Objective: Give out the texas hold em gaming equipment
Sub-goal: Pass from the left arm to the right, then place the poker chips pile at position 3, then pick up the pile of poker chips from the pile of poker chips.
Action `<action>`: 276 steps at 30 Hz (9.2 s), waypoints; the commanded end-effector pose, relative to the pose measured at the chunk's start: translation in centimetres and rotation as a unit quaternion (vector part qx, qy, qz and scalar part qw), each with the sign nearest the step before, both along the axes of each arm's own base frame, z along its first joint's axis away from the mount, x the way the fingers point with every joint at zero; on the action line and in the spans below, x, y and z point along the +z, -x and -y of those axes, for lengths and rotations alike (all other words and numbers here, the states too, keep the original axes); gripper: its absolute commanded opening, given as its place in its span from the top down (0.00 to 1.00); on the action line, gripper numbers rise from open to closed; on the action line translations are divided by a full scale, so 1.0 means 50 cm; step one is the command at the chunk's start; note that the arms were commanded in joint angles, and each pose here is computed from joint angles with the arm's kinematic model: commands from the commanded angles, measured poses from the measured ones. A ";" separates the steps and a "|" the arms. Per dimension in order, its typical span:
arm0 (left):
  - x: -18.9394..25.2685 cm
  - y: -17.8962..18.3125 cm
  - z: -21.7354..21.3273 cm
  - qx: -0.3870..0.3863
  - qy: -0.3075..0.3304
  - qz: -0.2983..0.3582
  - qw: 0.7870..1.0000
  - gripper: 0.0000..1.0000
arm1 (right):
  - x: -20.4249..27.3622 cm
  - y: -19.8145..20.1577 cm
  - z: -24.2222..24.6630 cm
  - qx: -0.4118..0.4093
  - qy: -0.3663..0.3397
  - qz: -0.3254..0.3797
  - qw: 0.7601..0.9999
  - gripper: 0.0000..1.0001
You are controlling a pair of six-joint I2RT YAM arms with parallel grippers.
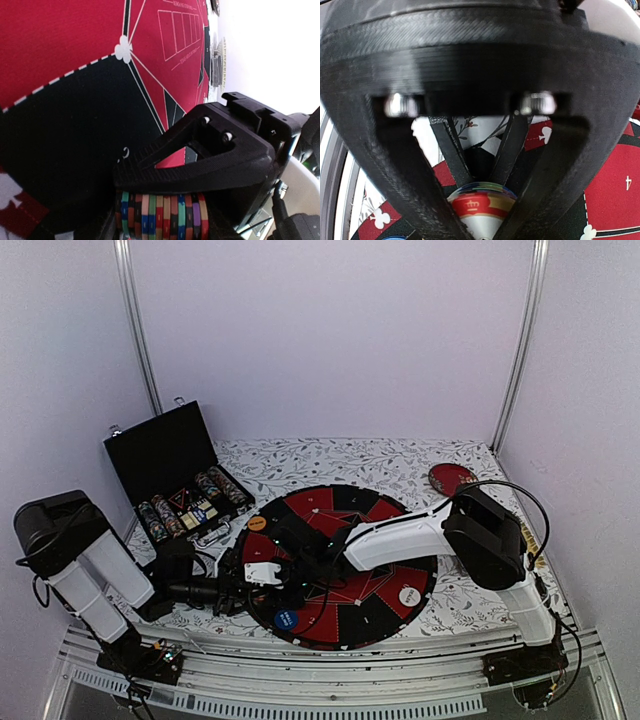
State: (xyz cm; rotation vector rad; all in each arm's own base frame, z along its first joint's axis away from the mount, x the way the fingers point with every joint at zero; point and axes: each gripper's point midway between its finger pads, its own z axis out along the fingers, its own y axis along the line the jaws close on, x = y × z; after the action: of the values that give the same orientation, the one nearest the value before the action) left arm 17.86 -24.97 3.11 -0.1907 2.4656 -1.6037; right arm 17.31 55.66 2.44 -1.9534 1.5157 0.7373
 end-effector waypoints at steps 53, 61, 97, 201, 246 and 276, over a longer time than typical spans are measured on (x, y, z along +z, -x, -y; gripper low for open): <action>0.017 -0.088 -0.213 0.130 -0.191 0.054 0.971 0.16 | 0.005 0.001 0.023 -0.022 0.076 0.007 0.997 0.98; 0.051 -0.117 -0.241 0.147 -0.197 0.078 0.966 0.15 | -0.001 -0.003 -0.003 -0.027 0.089 0.008 0.996 0.98; 0.059 -0.121 -0.257 0.148 -0.197 0.093 0.965 0.15 | 0.043 -0.007 -0.034 -0.036 0.091 0.031 0.995 0.30; 0.034 -0.363 -0.507 -0.227 -0.643 0.149 0.716 0.49 | 0.166 -0.197 0.399 -0.348 0.071 -0.154 0.922 0.46; -0.028 -0.355 -0.492 -0.245 -0.619 0.124 0.736 0.35 | 0.150 -0.182 0.402 -0.342 0.091 -0.174 0.919 0.46; 0.022 -0.377 -0.540 -0.195 -0.682 0.130 0.692 0.32 | 0.133 -0.168 0.402 -0.336 0.099 -0.193 0.917 0.46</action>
State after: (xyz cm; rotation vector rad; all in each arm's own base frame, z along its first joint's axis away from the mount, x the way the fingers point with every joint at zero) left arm 37.03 0.77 4.55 0.7879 2.7527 0.4073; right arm 25.87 35.61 9.80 -1.2833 2.3718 0.6730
